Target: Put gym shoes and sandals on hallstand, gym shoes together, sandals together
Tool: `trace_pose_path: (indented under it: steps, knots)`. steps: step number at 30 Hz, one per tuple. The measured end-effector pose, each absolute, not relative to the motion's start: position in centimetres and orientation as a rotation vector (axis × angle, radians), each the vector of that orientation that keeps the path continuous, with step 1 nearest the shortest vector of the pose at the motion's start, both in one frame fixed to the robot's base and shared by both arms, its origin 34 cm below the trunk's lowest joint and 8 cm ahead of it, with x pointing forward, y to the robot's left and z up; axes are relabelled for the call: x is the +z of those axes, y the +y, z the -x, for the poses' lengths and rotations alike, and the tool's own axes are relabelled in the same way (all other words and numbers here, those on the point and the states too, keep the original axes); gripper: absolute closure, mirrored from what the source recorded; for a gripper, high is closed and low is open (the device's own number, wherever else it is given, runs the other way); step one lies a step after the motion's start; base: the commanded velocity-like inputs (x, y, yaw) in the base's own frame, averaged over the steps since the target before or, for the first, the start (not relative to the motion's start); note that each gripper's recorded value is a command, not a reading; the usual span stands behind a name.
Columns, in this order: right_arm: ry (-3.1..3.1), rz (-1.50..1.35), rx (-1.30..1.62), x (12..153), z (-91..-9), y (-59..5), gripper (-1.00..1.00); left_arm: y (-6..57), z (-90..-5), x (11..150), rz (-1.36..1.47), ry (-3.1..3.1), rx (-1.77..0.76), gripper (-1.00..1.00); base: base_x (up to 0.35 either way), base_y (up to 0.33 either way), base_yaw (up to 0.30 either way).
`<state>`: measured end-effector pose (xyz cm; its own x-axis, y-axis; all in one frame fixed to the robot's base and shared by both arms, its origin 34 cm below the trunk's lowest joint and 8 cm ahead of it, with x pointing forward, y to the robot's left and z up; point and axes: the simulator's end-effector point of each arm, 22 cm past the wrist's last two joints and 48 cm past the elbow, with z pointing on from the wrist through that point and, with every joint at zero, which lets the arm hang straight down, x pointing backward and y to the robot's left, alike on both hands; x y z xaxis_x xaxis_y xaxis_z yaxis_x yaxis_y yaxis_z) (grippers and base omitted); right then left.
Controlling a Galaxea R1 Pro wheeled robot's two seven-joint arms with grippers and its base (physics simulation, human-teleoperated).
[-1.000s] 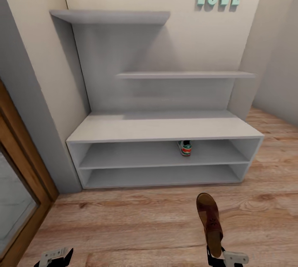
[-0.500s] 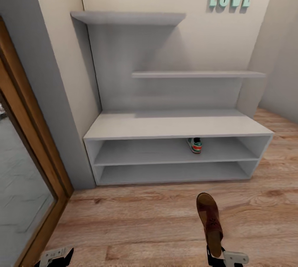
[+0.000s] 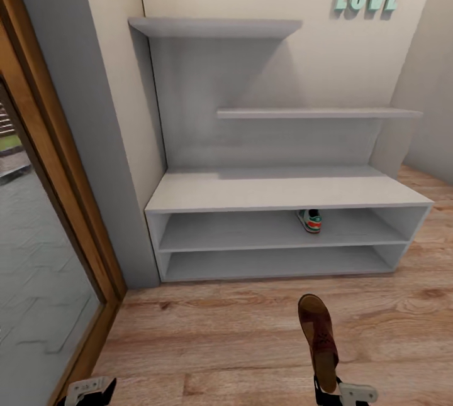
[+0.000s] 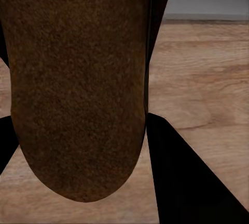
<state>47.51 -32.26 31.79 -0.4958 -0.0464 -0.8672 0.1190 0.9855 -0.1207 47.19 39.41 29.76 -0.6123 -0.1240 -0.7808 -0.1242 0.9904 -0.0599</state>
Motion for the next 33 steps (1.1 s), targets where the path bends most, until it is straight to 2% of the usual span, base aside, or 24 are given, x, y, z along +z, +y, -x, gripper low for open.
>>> trace_pose_path:
  steps: [8, 13, 23, 33]
  knots:
    - [2.217, -0.052, -0.174, 29.8, -47.8, -30.3, 1.0, 35.2, -47.7, 30.7, 0.009, 2.176, -0.15, -1.0, 0.006, 0.012, 0.0]
    - [2.345, -0.07, -0.13, 30.7, -53.4, -27.1, 1.0, 32.3, -46.2, 31.1, -0.101, 2.13, -0.277, -1.0, 0.0, 0.001, 0.0]
    - [2.37, -0.108, -0.071, 37.5, -63.5, -20.3, 1.0, 31.0, -45.4, 31.3, -0.152, 2.112, -0.338, -1.0, 0.0, 0.0, 0.0]
    - [2.328, -0.186, -0.232, 41.0, -66.6, -22.2, 1.0, 30.8, -45.7, 31.5, -0.153, 2.106, -0.339, -1.0, 0.044, 0.0, 0.0]
